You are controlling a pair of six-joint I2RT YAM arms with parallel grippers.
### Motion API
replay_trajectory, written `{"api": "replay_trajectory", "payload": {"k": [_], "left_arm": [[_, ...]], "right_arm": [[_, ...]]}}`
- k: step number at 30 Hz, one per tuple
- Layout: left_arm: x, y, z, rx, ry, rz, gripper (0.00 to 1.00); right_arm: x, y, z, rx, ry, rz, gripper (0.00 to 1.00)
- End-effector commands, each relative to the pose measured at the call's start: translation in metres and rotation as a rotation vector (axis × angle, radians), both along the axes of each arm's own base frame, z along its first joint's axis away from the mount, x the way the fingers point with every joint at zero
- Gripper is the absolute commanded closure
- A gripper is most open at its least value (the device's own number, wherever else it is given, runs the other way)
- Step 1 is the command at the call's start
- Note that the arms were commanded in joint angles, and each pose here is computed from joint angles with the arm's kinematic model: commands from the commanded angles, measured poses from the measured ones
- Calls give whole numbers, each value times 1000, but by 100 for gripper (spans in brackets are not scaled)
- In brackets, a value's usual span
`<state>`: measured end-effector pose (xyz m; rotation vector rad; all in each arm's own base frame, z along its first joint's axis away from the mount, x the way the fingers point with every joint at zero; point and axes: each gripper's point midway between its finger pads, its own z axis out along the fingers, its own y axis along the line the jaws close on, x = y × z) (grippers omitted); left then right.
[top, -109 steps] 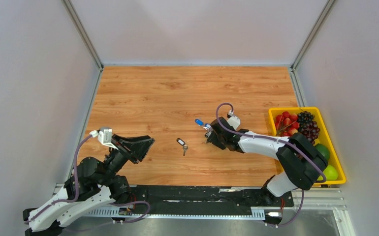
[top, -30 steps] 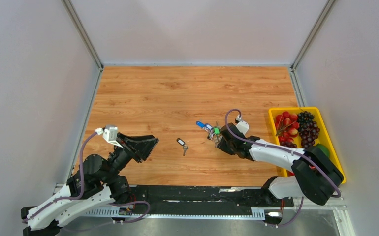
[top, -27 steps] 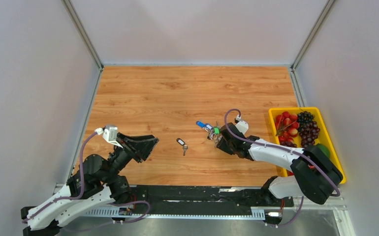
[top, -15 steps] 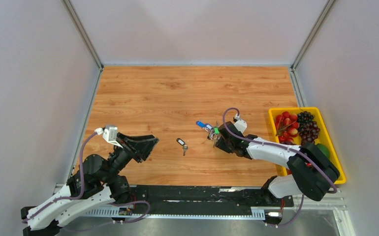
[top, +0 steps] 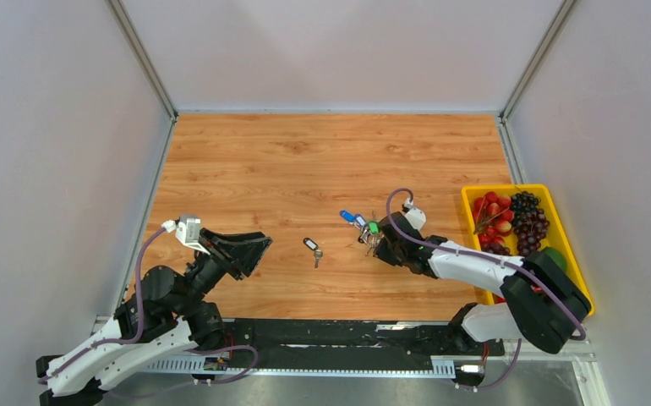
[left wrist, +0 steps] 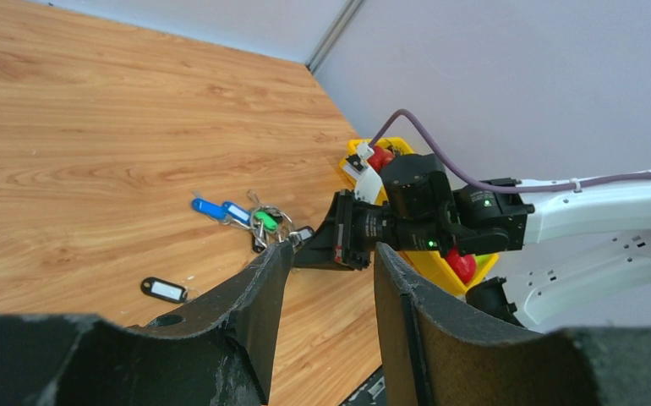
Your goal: Put the keys on the keyring
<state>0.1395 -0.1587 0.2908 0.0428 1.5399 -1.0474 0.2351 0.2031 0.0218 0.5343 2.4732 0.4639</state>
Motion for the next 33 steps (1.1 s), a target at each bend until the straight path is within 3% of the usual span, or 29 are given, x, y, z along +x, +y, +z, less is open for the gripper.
{"api": "replay_trajectory", "payload": {"k": [1, 8, 17, 26, 33], "left_arm": [[-2, 5, 13, -29, -22, 2, 49], [-5, -1, 15, -11, -28, -27, 50], [-11, -14, 21, 44, -64, -100, 50], [-28, -56, 22, 86, -99, -301, 53], [-29, -79, 17, 107, -106, -371, 54]], "right_arm": [[-6, 3, 20, 41, -64, 70, 100], [-18, 22, 69, 80, -169, 342, 100], [-42, 34, 111, 3, -120, 684, 100], [-51, 47, 170, 43, -150, 823, 100], [-56, 40, 164, -58, -88, 862, 100]]}}
